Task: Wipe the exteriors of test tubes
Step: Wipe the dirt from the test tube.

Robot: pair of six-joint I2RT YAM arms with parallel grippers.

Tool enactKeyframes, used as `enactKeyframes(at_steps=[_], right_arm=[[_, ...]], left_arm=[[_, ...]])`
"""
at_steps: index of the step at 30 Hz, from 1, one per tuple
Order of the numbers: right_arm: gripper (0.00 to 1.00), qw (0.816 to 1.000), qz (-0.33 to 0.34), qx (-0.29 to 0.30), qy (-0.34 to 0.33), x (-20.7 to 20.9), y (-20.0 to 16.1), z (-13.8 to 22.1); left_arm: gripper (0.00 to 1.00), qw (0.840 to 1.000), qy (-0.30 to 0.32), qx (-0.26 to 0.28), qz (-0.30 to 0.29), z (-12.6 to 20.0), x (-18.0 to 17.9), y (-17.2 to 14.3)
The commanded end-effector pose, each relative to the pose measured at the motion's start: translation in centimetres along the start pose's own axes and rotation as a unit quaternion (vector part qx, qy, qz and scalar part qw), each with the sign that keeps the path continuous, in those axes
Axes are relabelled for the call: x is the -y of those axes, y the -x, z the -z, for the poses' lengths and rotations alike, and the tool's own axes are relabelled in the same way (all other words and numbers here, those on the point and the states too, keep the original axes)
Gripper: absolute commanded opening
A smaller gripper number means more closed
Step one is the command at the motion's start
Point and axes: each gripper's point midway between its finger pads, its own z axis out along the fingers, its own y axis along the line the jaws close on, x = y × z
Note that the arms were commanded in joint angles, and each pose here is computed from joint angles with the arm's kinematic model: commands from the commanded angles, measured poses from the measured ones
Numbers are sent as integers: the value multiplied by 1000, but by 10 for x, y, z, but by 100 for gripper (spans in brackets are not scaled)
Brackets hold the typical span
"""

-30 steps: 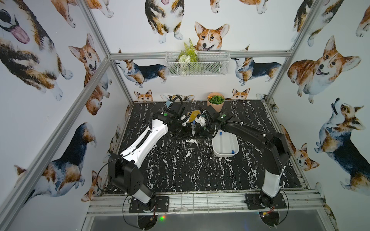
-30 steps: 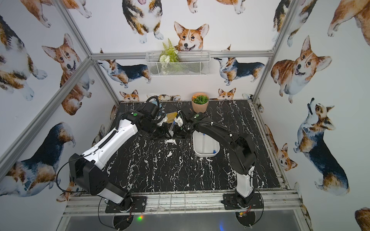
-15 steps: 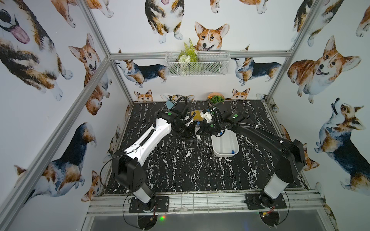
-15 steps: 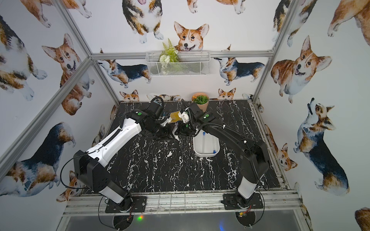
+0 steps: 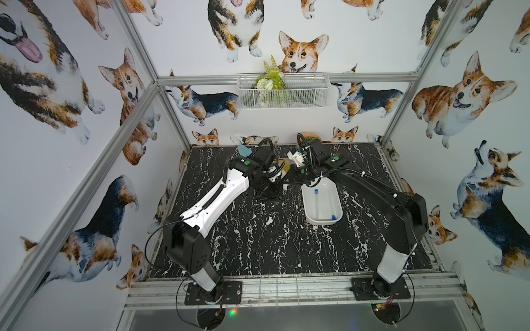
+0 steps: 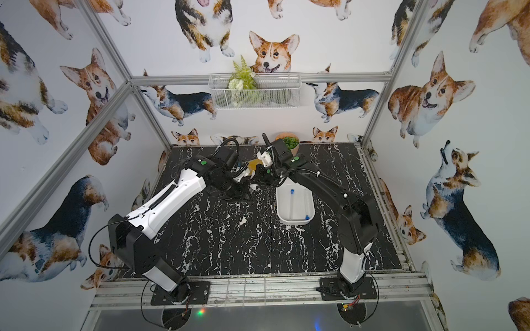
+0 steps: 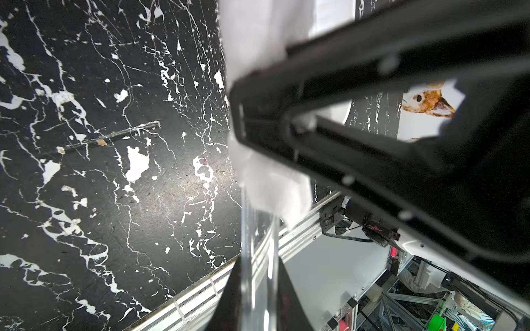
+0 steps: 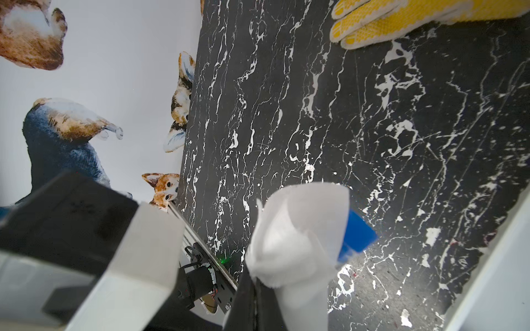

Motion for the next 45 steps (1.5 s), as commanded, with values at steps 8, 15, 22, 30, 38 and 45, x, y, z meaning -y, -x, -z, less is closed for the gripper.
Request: enactKeyframes(at_steps=[8, 15, 22, 30, 38, 45], right_arm=[[0, 1000, 13, 10, 25, -8, -18, 15], [0, 999, -7, 19, 37, 1, -30, 8], [0, 997, -12, 60, 47, 8, 8, 16], [0, 993, -28, 100, 62, 18, 56, 35], [0, 996, 12, 58, 64, -9, 29, 31], [0, 997, 22, 30, 74, -27, -17, 25]], left_arm=[[9, 1000, 9, 15, 1, 4, -1, 5], [9, 1000, -2, 16, 2, 6, 5, 8], [9, 1000, -2, 9, -3, 8, 6, 6], [9, 1000, -2, 14, -14, 16, 12, 9], [9, 1000, 2, 11, -9, 11, 12, 15], [9, 1000, 3, 13, -8, 10, 12, 18]])
